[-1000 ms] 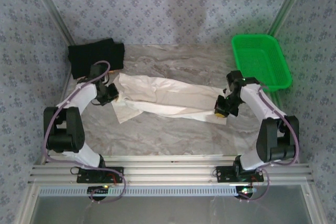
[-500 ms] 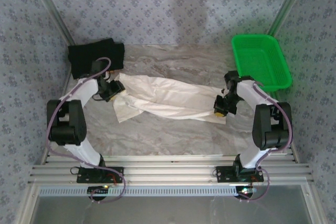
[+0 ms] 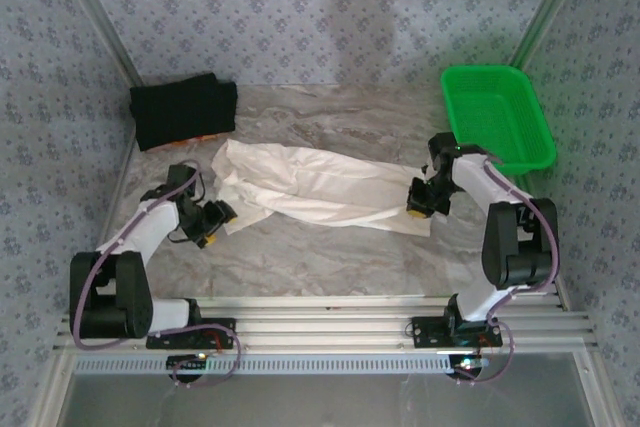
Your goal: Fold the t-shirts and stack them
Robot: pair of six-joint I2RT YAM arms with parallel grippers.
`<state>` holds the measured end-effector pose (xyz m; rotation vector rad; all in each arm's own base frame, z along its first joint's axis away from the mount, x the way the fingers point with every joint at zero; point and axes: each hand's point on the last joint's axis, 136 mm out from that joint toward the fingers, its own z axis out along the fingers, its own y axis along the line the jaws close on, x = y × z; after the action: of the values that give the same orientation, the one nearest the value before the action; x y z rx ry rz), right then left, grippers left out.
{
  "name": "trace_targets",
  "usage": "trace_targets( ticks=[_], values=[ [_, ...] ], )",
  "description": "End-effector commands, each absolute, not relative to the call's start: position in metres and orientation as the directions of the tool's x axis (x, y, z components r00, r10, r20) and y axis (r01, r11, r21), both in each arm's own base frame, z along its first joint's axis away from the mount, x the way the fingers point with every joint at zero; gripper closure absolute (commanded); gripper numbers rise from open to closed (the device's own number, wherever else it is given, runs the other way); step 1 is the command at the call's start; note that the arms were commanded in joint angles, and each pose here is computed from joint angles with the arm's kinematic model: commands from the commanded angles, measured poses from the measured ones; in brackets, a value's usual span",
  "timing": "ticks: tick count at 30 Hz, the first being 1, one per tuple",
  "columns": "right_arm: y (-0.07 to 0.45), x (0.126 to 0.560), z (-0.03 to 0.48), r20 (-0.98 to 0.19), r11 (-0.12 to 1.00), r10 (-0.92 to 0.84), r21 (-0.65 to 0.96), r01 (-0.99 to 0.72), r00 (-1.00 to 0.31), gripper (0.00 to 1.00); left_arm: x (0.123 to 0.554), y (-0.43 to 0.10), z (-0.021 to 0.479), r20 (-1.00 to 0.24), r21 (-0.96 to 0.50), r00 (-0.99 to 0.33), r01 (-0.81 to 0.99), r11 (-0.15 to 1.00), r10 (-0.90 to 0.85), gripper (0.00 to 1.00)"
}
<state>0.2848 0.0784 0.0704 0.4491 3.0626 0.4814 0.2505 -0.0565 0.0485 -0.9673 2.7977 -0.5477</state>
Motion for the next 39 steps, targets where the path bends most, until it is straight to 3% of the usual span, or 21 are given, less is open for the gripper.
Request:
trace_targets(
  ticks=[1,13,20,33,39],
  values=[
    [0.078,0.274,0.072,0.043,0.908,0.282,0.311,0.281,-0.958,0.9,0.267,-0.058,0.045,-0.015,-0.41,-0.759,-0.589,0.697,-0.651,0.35],
    [0.076,0.259,0.061,0.06,0.905,0.292,0.307,0.296,-0.955,0.9,0.292,-0.072,0.012,0.024,-0.424,-0.755,-0.601,0.677,-0.655,0.4],
    [0.077,0.261,0.061,0.057,0.904,0.29,0.312,0.293,-0.955,0.9,0.282,-0.087,-0.003,0.088,-0.34,-0.814,-0.567,0.751,-0.574,0.54],
    [0.08,0.265,0.063,0.045,0.903,0.27,0.335,0.269,-0.962,0.91,0.264,-0.118,-0.031,0.155,-0.148,-0.897,-0.436,0.888,-0.415,0.61],
    [0.082,0.267,0.065,0.039,0.897,0.26,0.36,0.256,-0.965,0.91,0.263,-0.125,-0.034,0.146,-0.12,-0.902,-0.423,0.898,-0.406,0.74]
  ],
)
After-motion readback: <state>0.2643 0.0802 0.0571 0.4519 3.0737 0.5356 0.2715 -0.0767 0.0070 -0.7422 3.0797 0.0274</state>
